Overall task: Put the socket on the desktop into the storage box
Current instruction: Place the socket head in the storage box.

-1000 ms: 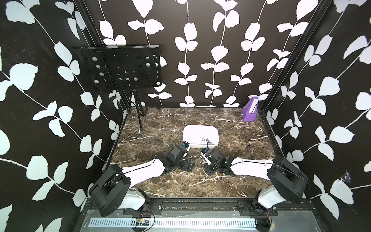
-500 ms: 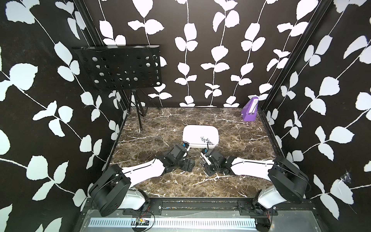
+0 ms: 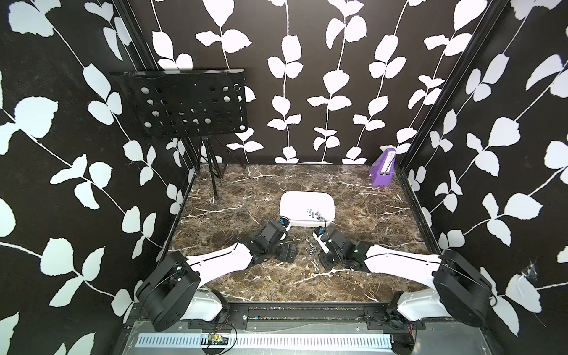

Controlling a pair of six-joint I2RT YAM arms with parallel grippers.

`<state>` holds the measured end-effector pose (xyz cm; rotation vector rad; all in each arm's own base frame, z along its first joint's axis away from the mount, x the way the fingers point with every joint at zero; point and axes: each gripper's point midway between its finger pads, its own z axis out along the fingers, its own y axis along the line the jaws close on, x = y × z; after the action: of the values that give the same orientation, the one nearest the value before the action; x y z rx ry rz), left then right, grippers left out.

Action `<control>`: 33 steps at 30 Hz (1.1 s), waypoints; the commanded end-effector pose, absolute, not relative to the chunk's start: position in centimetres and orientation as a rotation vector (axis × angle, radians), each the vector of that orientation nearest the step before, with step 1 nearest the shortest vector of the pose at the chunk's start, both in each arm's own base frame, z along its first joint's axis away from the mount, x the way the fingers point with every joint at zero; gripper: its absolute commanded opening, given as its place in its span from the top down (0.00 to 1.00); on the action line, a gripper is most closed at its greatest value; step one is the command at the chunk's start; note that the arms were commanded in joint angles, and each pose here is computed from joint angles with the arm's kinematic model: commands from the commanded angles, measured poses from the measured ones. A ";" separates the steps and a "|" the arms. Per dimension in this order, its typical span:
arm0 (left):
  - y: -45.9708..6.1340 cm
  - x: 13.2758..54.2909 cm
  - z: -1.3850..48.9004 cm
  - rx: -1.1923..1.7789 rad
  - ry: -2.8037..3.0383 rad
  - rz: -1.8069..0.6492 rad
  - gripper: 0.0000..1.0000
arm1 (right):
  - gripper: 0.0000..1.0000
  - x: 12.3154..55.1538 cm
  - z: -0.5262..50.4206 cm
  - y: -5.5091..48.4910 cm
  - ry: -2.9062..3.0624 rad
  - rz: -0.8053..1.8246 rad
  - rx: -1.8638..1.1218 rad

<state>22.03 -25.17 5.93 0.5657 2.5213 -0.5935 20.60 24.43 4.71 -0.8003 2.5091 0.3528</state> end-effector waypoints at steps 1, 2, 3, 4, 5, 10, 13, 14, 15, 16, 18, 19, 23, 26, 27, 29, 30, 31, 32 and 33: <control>-25.2 22.4 6.8 0.564 2.500 -0.576 0.06 | 0.93 20.8 4.8 22.6 2.504 0.265 -0.738; -25.1 22.5 6.8 0.560 2.499 -0.568 0.06 | 0.93 21.0 5.1 22.4 2.499 0.254 -0.716; -25.0 22.5 6.9 0.557 2.497 -0.563 0.06 | 0.93 21.3 5.6 22.3 2.497 0.243 -0.691; -25.0 22.5 6.8 0.555 2.498 -0.560 0.06 | 0.93 21.7 6.1 22.2 2.496 0.235 -0.665; -24.9 22.5 6.9 0.553 2.494 -0.558 0.06 | 0.93 22.1 6.8 22.4 2.489 0.233 -0.644; -24.4 22.8 7.3 0.512 2.478 -0.539 0.06 | 0.92 24.6 10.2 23.2 2.465 0.211 -0.564; -24.1 22.9 7.6 0.491 2.464 -0.532 0.06 | 0.93 27.1 11.9 24.1 2.469 0.219 -0.501; -23.9 22.9 7.7 0.483 2.458 -0.527 0.06 | 0.93 28.2 12.4 24.5 2.468 0.229 -0.480; -23.8 23.0 7.8 0.476 2.453 -0.524 0.06 | 0.93 29.0 12.7 24.7 2.472 0.230 -0.464; -23.6 23.0 7.9 0.470 2.448 -0.519 0.06 | 0.93 30.1 13.0 24.9 2.474 0.233 -0.440; -23.5 23.0 8.2 0.459 2.438 -0.518 0.06 | 0.93 32.0 13.3 25.4 2.479 0.254 -0.401; -23.4 23.0 8.2 0.457 2.435 -0.519 0.06 | 0.93 33.1 13.6 25.8 2.476 0.268 -0.381; -23.4 23.0 8.4 0.455 2.429 -0.527 0.06 | 0.92 36.7 12.2 26.7 2.513 0.245 -0.337; -23.6 23.0 8.3 0.458 2.434 -0.533 0.06 | 0.90 39.1 11.7 27.7 2.527 0.235 -0.318; -23.6 23.0 8.3 0.460 2.433 -0.535 0.06 | 0.89 39.6 11.2 27.9 2.539 0.236 -0.312; -23.7 22.9 8.1 0.461 2.437 -0.536 0.06 | 0.87 40.5 10.6 28.3 2.551 0.245 -0.300; -23.7 23.0 8.1 0.461 2.438 -0.536 0.06 | 0.86 40.8 10.2 28.5 2.559 0.251 -0.297; -23.7 23.0 8.1 0.461 2.440 -0.535 0.06 | 0.85 41.1 10.1 28.6 2.559 0.255 -0.298; -23.7 23.0 8.0 0.462 2.440 -0.537 0.06 | 0.82 41.3 10.1 28.8 2.559 0.256 -0.300; -23.7 23.0 8.1 0.463 2.440 -0.538 0.06 | 0.79 41.5 10.0 28.7 2.559 0.254 -0.301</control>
<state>23.25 -23.85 8.45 0.4639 2.4309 -0.5378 40.48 28.26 8.34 -0.3211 2.5812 0.2192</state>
